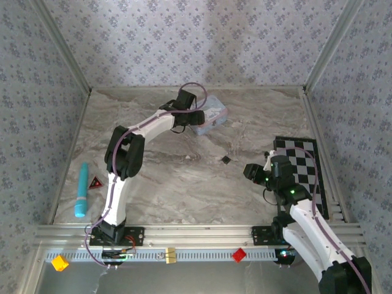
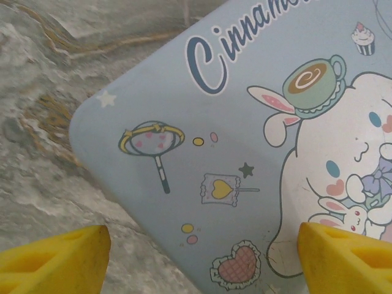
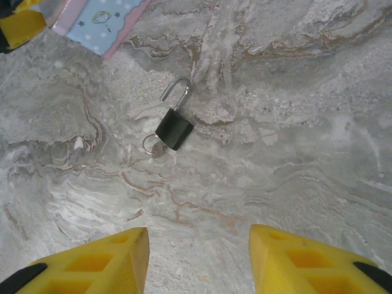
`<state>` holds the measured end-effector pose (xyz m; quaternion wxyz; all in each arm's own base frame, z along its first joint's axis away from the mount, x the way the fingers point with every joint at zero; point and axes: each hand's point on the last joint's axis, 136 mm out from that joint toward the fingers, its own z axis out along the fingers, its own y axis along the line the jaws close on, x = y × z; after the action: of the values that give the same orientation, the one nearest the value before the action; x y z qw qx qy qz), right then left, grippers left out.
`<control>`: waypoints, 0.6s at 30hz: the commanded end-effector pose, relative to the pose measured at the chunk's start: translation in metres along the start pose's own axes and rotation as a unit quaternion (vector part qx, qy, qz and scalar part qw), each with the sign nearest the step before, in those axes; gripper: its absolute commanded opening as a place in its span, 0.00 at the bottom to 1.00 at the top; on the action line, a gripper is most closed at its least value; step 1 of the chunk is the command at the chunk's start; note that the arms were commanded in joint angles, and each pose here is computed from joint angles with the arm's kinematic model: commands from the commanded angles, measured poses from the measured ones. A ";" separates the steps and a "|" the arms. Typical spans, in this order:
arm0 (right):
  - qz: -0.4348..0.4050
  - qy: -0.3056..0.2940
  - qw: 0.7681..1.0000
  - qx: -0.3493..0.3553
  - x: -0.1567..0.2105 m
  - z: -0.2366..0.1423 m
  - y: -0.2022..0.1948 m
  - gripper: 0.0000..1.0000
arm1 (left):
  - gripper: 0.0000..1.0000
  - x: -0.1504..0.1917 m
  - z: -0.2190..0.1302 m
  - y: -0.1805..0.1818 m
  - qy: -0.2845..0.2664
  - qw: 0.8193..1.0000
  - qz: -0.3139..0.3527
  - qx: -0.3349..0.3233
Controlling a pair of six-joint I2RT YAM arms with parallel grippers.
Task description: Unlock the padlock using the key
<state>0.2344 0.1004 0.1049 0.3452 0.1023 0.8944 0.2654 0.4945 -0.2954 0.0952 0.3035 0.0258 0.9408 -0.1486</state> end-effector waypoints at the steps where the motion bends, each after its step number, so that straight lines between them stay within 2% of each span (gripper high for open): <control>1: 0.013 0.008 1.000 0.017 0.007 -0.002 -0.009 0.48 | 0.80 0.012 0.003 0.022 0.031 0.998 0.025 -0.050; 8: 0.010 0.002 1.000 0.021 0.002 -0.007 -0.007 0.51 | 0.85 -0.012 -0.054 0.004 -0.008 0.998 0.054 -0.029; 12: 0.019 0.003 1.000 0.024 -0.003 -0.013 -0.005 0.52 | 0.92 -0.022 -0.107 0.026 -0.066 0.992 0.072 -0.081; 18: 0.006 -0.029 0.999 0.045 -0.028 -0.025 -0.007 0.54 | 1.00 -0.009 -0.200 0.069 -0.181 0.975 0.059 -0.115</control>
<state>0.2333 0.0830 0.1156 0.3442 0.1317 0.8972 0.2433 0.4079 -0.2015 0.2029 0.4106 0.0427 0.9090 -0.0570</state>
